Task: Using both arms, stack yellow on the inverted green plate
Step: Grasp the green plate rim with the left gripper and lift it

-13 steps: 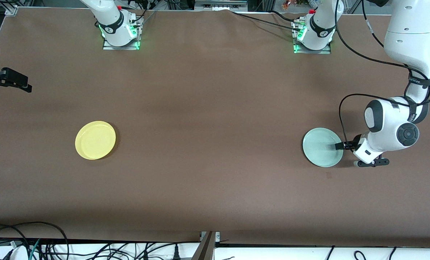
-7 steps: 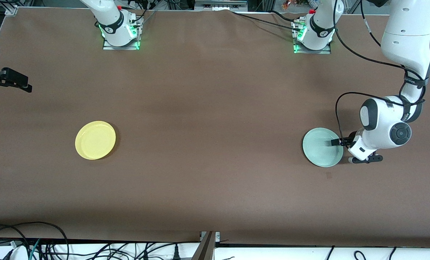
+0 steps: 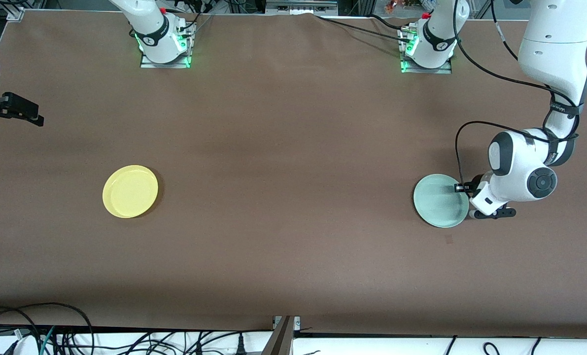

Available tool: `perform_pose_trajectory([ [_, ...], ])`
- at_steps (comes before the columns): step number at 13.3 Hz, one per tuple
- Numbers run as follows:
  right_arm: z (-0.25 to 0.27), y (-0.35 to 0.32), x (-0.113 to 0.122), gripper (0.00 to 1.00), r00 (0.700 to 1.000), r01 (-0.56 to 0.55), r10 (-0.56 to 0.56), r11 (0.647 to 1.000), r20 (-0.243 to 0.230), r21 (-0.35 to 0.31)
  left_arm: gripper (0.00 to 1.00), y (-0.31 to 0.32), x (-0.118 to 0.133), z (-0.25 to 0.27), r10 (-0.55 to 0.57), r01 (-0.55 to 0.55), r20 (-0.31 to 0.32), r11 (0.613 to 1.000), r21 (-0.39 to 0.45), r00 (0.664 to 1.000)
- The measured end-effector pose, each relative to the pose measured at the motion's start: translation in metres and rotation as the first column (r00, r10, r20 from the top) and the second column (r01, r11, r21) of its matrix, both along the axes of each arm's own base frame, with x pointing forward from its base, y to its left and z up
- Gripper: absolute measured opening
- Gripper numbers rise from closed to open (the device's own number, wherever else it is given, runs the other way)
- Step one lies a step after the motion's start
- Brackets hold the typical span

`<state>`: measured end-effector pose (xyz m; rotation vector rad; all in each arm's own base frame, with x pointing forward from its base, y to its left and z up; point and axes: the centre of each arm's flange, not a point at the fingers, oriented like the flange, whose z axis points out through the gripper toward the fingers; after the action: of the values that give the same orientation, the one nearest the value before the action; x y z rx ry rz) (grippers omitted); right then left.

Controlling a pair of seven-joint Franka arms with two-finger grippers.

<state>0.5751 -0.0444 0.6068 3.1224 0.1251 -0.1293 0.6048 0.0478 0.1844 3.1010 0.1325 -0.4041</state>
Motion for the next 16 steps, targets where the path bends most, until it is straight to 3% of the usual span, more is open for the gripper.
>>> perform_pose_trajectory([
  [2, 0.0, 0.0, 0.0, 1.0, 1.0, 0.0, 0.0, 1.0, 0.0, 0.0, 0.04, -0.004, 0.006, 0.014, -0.008, 0.008, -0.008, 1.0, -0.003, 1.0],
  [9, 0.0, 0.0, 0.0, 1.0, 1.0, 0.0, 0.0, 1.0, 0.0, 0.0, 0.03, -0.062, 0.05, 0.097, -0.112, 0.112, -0.004, 0.994, 0.006, 0.994],
  [12, 0.0, -0.002, 0.0, 1.0, 1.0, 0.004, -0.004, 1.0, 0.0, 0.0, 0.03, -0.125, 0.062, 0.145, -0.164, 0.162, 0.002, 0.979, 0.122, 0.986],
  [16, 0.0, -0.005, 0.0, 1.0, 1.0, 0.008, -0.008, 1.0, -0.001, -0.001, 0.03, -0.218, 0.052, 0.179, -0.207, 0.196, 0.017, 0.946, 0.258, 0.978],
])
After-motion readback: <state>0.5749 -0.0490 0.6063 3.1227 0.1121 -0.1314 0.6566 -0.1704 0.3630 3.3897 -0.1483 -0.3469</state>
